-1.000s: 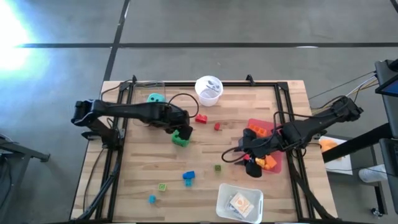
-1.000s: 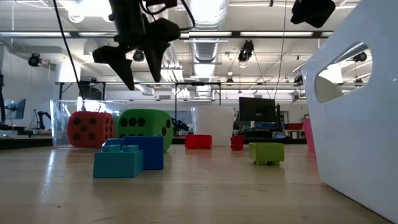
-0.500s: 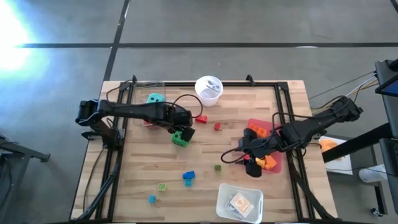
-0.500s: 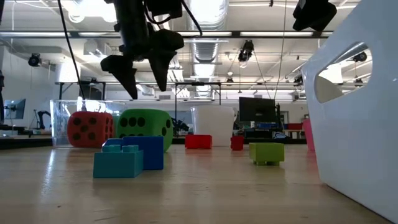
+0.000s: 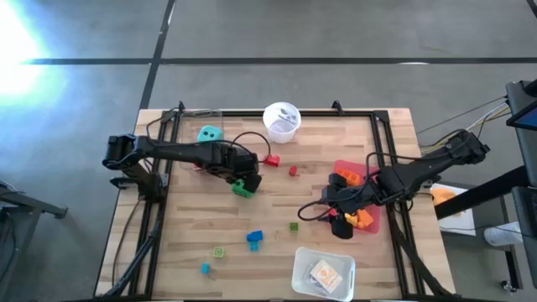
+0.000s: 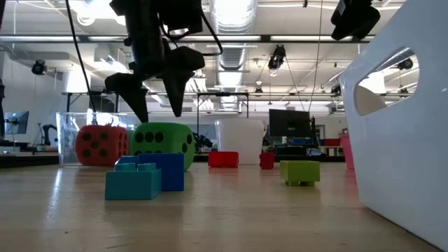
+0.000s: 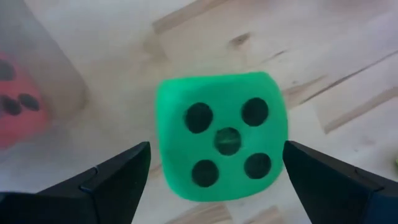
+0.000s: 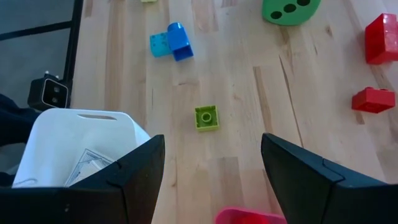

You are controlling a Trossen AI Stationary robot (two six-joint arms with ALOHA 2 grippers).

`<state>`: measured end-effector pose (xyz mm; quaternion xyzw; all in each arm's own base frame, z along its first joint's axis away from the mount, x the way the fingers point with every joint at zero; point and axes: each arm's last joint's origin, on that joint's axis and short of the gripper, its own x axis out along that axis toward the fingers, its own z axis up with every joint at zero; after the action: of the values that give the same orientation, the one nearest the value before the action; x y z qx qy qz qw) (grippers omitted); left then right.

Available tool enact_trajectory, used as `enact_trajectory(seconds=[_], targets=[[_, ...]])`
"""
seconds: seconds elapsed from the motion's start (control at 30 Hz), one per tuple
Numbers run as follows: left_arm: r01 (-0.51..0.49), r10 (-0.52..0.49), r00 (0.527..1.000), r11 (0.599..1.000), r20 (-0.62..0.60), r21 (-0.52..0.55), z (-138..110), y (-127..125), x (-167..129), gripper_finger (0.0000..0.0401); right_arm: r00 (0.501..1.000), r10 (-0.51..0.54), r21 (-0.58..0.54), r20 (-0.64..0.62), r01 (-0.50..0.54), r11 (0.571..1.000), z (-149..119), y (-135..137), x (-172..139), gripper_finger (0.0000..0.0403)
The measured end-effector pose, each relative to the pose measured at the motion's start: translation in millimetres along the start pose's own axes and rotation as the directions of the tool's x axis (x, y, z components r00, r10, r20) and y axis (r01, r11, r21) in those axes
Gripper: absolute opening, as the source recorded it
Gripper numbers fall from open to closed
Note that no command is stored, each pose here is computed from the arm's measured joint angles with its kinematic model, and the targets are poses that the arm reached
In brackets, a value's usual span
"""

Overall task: Pick & Place Toys
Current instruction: Put the green dice into the transparent bin

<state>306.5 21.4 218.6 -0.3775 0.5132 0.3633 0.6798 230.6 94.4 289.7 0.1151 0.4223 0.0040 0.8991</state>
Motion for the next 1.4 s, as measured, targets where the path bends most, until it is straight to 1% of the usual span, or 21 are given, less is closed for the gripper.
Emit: enact_trajectory(seconds=[0.13, 0.4, 0.73, 0.87, 1.3, 1.4], targets=[[0.031, -0.031, 1.000, 1.000, 0.003, 0.001, 1, -3, 0, 0.0366, 1.000, -0.001, -0.001, -0.002, 0.001, 1.000, -1, 0, 0, 0.0258], [0.027, -0.027, 1.000, 0.999, -0.002, 0.035, 0, -6, 6, 0.0366, 1.000, -0.002, -0.002, -0.003, 0.002, 1.000, -1, 0, 1, 0.0258], [-0.010, 0.010, 1.000, 0.997, 0.000, 0.076, -4, -11, 15, 0.0366, 1.000, -0.008, -0.007, -0.015, 0.008, 1.000, -4, -2, 4, 0.0258], [-0.036, 0.033, 0.999, 0.995, 0.032, 0.095, -7, -12, 17, 0.0366, 1.000, -0.008, -0.007, -0.015, 0.008, 1.000, -4, -2, 4, 0.0258], [-0.056, 0.050, 0.998, 0.988, 0.042, 0.145, -12, -10, 21, 0.0366, 1.000, -0.009, -0.007, -0.016, 0.009, 1.000, -5, -2, 4, 0.0258], [-0.056, 0.049, 0.998, 0.983, 0.042, 0.175, -14, -9, 24, 0.0366, 1.000, -0.008, -0.007, -0.016, 0.008, 1.000, -4, -2, 4, 0.0258]])
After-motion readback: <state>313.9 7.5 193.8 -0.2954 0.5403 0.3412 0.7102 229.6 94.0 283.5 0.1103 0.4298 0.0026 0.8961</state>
